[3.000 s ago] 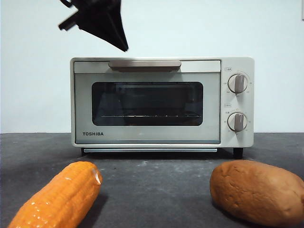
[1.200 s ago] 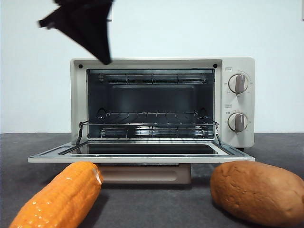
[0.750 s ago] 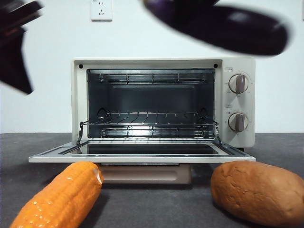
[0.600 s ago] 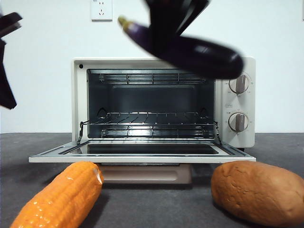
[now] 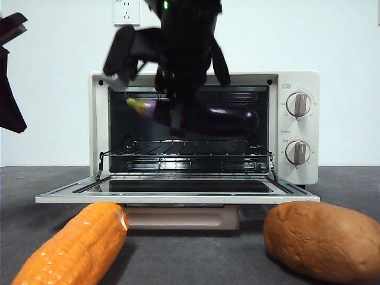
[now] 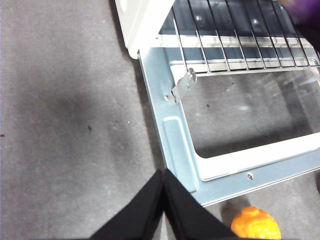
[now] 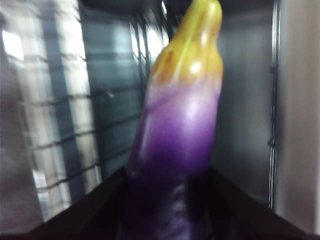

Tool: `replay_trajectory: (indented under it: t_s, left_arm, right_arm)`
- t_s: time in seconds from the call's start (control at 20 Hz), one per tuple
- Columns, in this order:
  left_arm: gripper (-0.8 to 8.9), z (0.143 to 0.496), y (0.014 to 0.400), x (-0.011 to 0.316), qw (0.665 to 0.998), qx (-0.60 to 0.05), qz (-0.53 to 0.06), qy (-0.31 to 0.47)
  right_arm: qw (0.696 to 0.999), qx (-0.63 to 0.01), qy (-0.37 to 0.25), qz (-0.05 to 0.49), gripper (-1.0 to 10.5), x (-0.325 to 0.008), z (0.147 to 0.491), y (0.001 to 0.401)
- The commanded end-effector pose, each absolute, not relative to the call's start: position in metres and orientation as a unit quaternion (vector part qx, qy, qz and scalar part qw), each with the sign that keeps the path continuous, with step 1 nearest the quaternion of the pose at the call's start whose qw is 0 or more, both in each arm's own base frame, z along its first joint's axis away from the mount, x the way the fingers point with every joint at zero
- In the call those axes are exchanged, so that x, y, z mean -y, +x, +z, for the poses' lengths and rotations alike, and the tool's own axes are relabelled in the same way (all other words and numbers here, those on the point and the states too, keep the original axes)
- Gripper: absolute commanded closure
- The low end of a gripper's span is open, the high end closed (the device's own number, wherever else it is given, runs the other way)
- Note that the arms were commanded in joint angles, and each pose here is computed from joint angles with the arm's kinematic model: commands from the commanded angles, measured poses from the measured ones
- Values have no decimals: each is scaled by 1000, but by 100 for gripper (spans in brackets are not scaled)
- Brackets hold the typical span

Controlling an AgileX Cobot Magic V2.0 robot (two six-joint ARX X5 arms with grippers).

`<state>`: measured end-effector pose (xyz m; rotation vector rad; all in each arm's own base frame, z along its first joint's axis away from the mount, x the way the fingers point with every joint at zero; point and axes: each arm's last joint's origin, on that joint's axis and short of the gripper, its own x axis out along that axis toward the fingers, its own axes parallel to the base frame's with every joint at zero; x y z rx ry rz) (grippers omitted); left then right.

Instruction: Take the eggplant from the table,put the eggplant in the oven

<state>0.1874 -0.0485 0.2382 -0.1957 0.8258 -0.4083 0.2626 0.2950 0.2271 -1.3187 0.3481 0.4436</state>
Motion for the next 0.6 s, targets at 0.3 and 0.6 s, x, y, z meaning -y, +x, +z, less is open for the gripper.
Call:
replay_trajectory:
  t_s: [0.3, 0.6]
  left_arm:
    - [808, 240, 189, 49, 894, -390, -200, -96]
    - [808, 240, 189, 49, 893, -391, -200, -96]
  right_arm:
    - [762, -166, -595, 195, 683, -299, 213, 276]
    - [778, -171, -571, 196, 667, -299, 213, 276]
